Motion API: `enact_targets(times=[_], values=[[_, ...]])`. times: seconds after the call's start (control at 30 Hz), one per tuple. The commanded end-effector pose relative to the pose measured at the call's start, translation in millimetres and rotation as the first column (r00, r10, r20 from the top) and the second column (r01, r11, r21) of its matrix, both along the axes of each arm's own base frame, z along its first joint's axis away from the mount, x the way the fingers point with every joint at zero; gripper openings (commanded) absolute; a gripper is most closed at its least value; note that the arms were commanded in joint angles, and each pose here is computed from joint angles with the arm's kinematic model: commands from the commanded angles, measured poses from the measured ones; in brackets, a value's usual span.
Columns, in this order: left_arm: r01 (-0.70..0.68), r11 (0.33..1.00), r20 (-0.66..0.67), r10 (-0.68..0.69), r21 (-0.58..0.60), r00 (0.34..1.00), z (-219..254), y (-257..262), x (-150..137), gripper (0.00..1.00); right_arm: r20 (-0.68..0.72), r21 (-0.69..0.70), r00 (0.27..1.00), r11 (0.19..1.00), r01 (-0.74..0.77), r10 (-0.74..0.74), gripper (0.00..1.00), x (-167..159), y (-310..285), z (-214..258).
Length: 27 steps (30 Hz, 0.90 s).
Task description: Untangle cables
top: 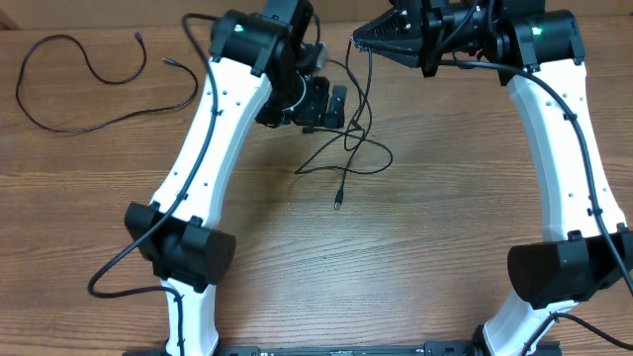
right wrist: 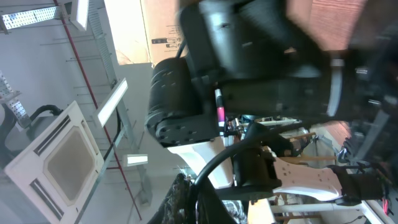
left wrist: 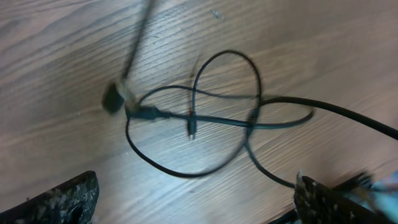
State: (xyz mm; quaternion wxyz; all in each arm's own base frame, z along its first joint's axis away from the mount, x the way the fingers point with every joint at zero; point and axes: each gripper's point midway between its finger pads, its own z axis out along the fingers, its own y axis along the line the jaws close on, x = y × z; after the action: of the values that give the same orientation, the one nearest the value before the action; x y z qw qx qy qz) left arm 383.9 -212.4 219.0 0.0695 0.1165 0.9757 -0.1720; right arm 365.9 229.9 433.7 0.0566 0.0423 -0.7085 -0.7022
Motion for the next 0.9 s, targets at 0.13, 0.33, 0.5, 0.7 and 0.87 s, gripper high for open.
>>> enact_targets(times=[0.13,0.33,0.5,0.7,0.87], values=[[0.284,0.958,-0.011,-0.284,0.03,0.959,-22.9,6.7,-7.3,1.0,0.077,0.024,0.997,1.0,-0.011,0.009,0.04,-15.7,-8.0,28.2],[0.422,0.901,0.031,-0.421,-0.102,0.907,-4.9,-11.6,-26.2,0.98,0.077,0.013,0.996,0.998,0.054,-0.054,0.04,-0.8,-21.2,31.4],[0.492,0.857,0.09,-0.484,-0.155,0.871,0.5,-22.9,-26.8,0.98,0.057,0.005,0.993,0.995,0.1,-0.1,0.04,10.5,-28.5,38.8],[0.497,0.855,0.154,-0.476,-0.147,0.866,2.9,-28.6,-13.1,0.92,0.07,0.016,0.991,0.994,0.112,-0.112,0.04,15.3,-32.7,56.6],[0.504,0.853,0.21,-0.472,-0.138,0.856,4.3,-33.6,-0.3,0.84,0.05,0.016,0.992,0.994,0.111,-0.112,0.04,15.1,-32.7,63.1]])
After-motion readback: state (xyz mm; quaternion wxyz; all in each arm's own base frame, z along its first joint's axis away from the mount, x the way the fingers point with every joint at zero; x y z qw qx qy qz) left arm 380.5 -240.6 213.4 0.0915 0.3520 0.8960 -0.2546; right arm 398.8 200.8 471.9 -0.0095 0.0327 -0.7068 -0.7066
